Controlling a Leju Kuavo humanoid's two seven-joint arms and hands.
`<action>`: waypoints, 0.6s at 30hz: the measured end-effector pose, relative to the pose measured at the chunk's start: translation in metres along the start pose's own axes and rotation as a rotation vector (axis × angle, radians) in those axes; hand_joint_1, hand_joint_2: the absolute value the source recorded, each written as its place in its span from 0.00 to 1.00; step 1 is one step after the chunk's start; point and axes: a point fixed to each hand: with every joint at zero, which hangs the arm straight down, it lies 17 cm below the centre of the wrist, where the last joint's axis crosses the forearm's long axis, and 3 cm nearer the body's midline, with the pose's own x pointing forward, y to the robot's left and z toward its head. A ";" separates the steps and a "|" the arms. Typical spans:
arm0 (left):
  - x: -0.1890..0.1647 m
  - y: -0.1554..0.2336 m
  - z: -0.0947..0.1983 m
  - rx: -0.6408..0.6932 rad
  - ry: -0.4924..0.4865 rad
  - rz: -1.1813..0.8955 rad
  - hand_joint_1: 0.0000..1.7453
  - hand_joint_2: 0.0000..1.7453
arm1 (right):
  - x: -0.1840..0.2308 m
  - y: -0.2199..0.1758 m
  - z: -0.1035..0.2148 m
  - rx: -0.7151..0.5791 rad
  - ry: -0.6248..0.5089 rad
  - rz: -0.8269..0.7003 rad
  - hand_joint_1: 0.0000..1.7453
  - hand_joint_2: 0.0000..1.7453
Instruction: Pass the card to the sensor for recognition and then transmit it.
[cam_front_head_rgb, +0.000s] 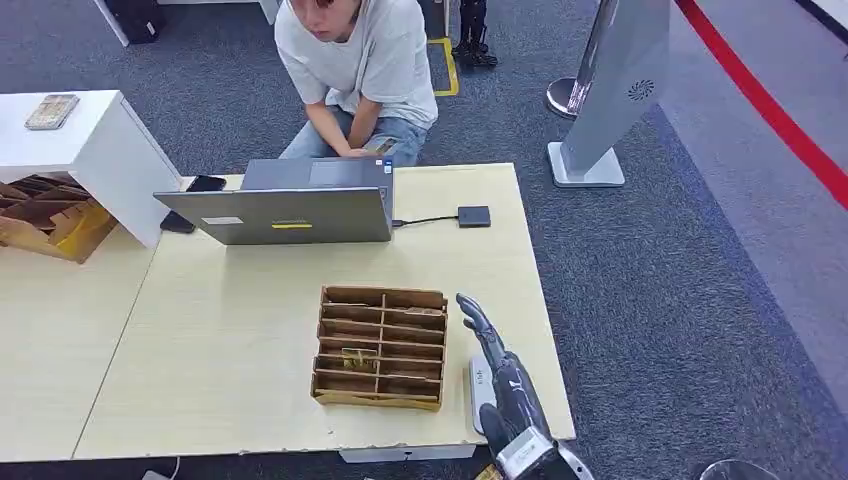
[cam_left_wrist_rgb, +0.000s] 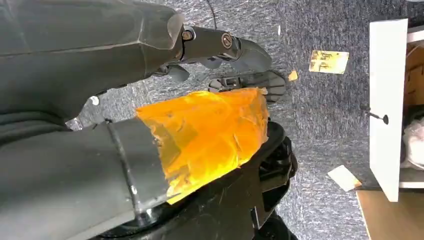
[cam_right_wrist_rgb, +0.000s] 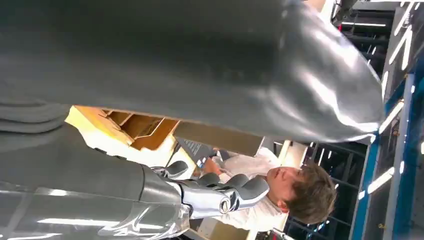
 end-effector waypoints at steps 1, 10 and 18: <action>0.000 0.000 0.000 0.000 -0.002 0.000 0.00 0.00 | 0.000 0.000 0.000 0.000 -0.001 0.000 0.00 0.00; 0.001 0.005 0.000 0.002 -0.006 -0.002 0.00 0.00 | -0.006 0.001 -0.003 0.010 0.015 -0.005 0.00 0.00; 0.003 0.005 0.000 0.001 -0.015 -0.002 0.00 0.00 | -0.009 0.003 -0.002 0.021 0.023 -0.005 0.00 0.00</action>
